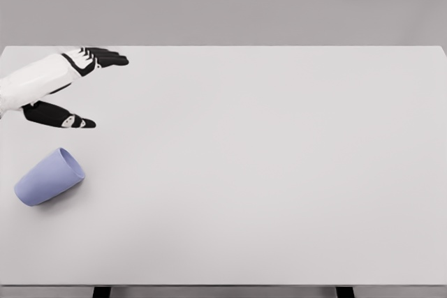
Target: Flip the cup with left arm and place it on the table
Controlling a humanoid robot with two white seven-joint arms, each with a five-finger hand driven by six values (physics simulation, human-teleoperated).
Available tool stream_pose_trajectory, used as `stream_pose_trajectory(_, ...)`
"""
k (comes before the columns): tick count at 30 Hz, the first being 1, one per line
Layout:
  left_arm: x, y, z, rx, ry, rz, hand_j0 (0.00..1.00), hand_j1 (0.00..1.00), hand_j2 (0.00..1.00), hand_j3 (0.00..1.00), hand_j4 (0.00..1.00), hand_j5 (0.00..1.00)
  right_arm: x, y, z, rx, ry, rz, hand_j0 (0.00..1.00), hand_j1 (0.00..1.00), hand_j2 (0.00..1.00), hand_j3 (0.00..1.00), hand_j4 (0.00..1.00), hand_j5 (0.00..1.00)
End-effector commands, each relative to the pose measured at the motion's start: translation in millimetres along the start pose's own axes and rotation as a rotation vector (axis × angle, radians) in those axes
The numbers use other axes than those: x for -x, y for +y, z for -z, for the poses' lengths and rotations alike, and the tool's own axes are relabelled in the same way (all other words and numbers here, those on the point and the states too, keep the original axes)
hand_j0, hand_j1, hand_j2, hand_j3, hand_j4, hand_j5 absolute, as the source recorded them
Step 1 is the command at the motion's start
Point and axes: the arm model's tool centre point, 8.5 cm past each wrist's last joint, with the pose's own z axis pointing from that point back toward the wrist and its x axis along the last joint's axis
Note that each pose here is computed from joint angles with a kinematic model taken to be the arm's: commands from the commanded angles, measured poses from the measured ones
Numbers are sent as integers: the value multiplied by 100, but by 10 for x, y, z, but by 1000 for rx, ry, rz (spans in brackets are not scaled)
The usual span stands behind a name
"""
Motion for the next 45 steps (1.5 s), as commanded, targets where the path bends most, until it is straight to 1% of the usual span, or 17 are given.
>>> stream_pose_trajectory(1, -7, -67, 36, 7, -8, -21, 100, 100, 100, 100, 100, 100, -5, 1, 0, -2, -1, -5, 100, 100, 100, 100, 100, 100)
stream_pose_trajectory(10, 16, -203, 187, 93, 27, -83, 100, 100, 100, 100, 100, 100, 0, 0, 0, 0, 0, -1, 100, 100, 100, 100, 100, 100)
stream_pose_trajectory(13, 99, -157, 171, 153, 114, -108, 100, 100, 100, 100, 100, 100, 0, 0, 0, 0, 0, -3, 100, 100, 100, 100, 100, 100)
stream_pose_trajectory(14, 240, 52, 16, 170, 265, -108, 100, 100, 100, 100, 100, 100, -3, -1, 0, 0, 0, -1, 100, 100, 100, 100, 100, 100)
stream_pose_trajectory(15, 326, 267, -105, 126, 373, -87, 100, 100, 100, 100, 100, 100, 0, 0, 0, 0, 0, -1, 100, 100, 100, 100, 100, 100)
stream_pose_trajectory(16, 300, 494, -100, 61, 377, -72, 100, 100, 100, 100, 100, 100, -5, -1, 0, 0, -2, 0, 100, 100, 100, 100, 100, 100)
stream_pose_trajectory(18, 230, 684, -257, 44, 339, -233, 100, 100, 100, 100, 100, 100, 2, 0, 0, 0, 1, -3, 100, 100, 100, 100, 100, 100)
stream_pose_trajectory(19, 197, 739, -338, 45, 320, -257, 100, 100, 100, 100, 100, 100, -5, -1, 0, 0, -2, 0, 100, 100, 100, 100, 100, 100)
stream_pose_trajectory(22, 67, 620, -393, 129, 177, -246, 100, 100, 100, 100, 100, 100, -3, -1, 0, 0, 0, -1, 100, 100, 100, 100, 100, 100)
stream_pose_trajectory(23, 66, 649, -506, 126, 193, -318, 100, 100, 100, 100, 100, 100, 0, 0, 0, 0, 0, -1, 100, 100, 100, 100, 100, 100)
stream_pose_trajectory(24, 55, 546, -564, 146, 165, -433, 100, 100, 100, 100, 100, 100, -5, -1, 0, 0, -2, -1, 100, 100, 100, 100, 100, 100)
stream_pose_trajectory(25, 25, 495, -613, 217, 148, -490, 100, 100, 100, 100, 100, 100, -5, -1, 0, 0, -2, -1, 100, 100, 100, 100, 100, 100)
stream_pose_trajectory(26, 22, 496, -613, 203, 137, -523, 100, 100, 100, 100, 100, 100, -5, 0, 0, 0, -2, -3, 100, 100, 100, 100, 100, 100)
stream_pose_trajectory(27, 38, 423, -634, 185, 133, -617, 100, 100, 100, 100, 100, 100, 0, 0, 0, 0, 0, -1, 100, 100, 100, 100, 100, 100)
stream_pose_trajectory(31, 146, 218, -694, 208, 235, -701, 100, 100, 100, 100, 100, 100, -5, -1, 0, 0, -2, -1, 100, 100, 100, 100, 100, 100)
stream_pose_trajectory(37, 283, -19, -678, 193, 353, -759, 100, 100, 100, 100, 100, 100, 2, 0, 0, 0, 1, -1, 100, 100, 100, 100, 100, 100)
stream_pose_trajectory(45, 379, -378, -651, 285, 461, -723, 100, 100, 100, 100, 100, 100, -5, 0, 0, 0, -2, -3, 100, 100, 100, 100, 100, 100)
